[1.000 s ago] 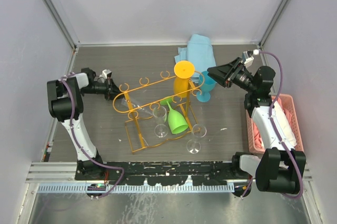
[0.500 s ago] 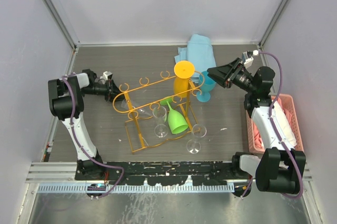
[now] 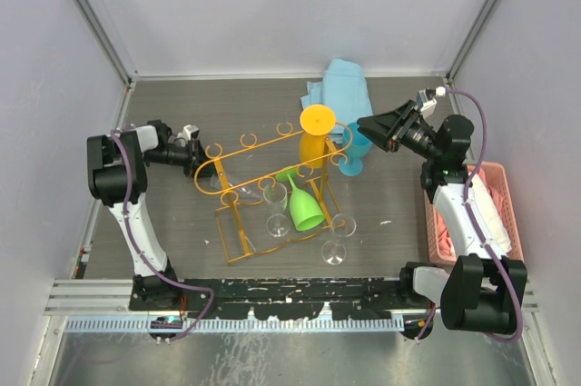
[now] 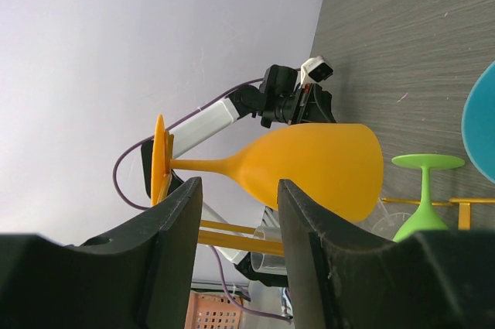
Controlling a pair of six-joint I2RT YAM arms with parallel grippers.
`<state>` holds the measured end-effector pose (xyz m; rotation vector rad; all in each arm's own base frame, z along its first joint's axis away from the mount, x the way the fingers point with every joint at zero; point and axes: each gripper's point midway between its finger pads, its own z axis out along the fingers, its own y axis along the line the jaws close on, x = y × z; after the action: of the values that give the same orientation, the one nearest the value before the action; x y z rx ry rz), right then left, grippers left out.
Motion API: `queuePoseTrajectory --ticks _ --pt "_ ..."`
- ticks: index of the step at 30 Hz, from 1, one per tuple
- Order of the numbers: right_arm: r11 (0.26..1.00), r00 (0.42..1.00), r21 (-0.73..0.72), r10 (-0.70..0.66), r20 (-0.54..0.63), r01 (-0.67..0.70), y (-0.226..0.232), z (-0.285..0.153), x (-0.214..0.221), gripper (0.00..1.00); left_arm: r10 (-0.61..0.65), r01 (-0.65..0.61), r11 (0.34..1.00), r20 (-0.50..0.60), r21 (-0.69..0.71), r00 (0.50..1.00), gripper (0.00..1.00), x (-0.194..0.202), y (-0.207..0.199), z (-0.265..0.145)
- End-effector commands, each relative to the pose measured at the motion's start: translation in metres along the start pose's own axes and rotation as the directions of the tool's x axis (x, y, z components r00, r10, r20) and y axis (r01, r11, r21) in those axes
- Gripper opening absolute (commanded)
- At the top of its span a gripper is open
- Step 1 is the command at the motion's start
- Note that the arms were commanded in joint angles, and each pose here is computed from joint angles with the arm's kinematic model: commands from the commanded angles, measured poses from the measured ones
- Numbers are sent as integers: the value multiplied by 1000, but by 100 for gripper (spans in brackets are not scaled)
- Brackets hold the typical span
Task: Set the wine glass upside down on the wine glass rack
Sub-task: Pick up the wine glass at the center of the board.
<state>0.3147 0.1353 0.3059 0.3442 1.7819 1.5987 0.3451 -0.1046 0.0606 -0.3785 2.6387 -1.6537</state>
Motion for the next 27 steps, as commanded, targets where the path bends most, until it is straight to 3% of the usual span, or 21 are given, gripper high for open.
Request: queuePoseTrajectory --ticks 1,5,14,27 --pt "997 998 -39 -61 20 61 13 -1 -5 50 12 -12 1000 -19 9 1000 17 4 -5 1" --pt "998 998 -36 -55 20 56 12 -1 -5 50 10 -10 1000 -22 8 1000 16 5 -5 2" --pt "998 998 -36 -55 20 56 11 -1 -5 50 11 -10 1000 -25 22 1000 0 4 -8 1" --pt "998 998 -36 -55 22 56 11 -1 -5 50 6 -3 996 -35 85 999 0 3 -17 1"
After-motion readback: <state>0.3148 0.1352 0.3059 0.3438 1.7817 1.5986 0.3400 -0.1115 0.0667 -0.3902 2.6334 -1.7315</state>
